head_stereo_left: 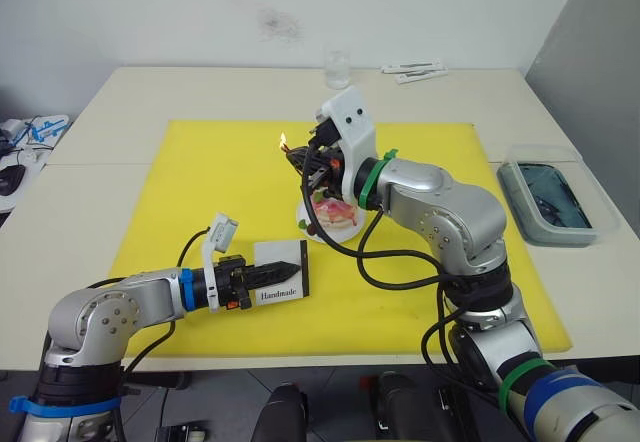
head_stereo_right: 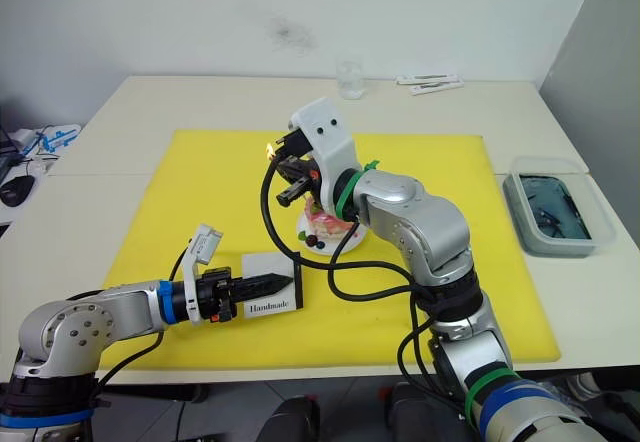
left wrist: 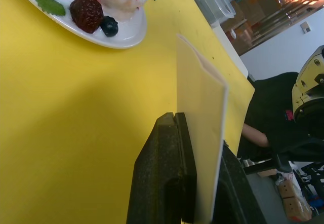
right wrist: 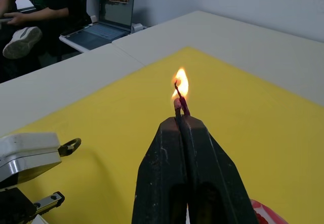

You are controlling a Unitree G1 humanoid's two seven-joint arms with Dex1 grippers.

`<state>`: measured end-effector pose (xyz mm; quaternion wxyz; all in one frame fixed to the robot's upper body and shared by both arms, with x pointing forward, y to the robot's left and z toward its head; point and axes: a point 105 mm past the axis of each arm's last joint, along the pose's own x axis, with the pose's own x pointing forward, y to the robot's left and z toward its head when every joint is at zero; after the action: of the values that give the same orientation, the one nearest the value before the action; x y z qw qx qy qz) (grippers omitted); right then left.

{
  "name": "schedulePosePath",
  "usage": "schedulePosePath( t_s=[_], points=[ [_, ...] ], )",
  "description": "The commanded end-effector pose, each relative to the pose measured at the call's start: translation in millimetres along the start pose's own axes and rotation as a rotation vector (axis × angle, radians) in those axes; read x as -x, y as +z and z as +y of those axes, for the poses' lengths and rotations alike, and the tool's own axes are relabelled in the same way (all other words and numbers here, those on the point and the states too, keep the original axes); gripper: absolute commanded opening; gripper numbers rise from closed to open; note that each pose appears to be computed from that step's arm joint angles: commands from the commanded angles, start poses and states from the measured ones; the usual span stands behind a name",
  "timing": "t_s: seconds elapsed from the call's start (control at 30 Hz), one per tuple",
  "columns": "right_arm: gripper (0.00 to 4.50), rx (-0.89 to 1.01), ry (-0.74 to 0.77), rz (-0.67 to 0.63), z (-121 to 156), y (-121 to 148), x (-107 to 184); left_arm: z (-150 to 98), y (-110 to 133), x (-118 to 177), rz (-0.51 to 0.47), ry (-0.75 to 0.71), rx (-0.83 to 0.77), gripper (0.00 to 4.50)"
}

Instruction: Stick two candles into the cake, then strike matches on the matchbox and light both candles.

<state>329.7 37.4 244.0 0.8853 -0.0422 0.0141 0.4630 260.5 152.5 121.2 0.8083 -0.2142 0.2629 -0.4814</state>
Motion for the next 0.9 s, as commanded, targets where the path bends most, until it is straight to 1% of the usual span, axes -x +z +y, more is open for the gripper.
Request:
schedulePosePath(
  t_s=[0.03, 0.9],
  points=[
    [0.02, 0.013, 0.015, -0.052, 4.4, 15.3, 0.7, -6.4, 7.5, -0.2, -0.020, -0.025, -0.027, 0.00],
    [0.02, -0.002, 0.040, -0.037, 9.0, 8.8, 2.4, -6.1, 7.6, 1.1, -0.019, -0.021, -0.025, 0.00]
  ],
)
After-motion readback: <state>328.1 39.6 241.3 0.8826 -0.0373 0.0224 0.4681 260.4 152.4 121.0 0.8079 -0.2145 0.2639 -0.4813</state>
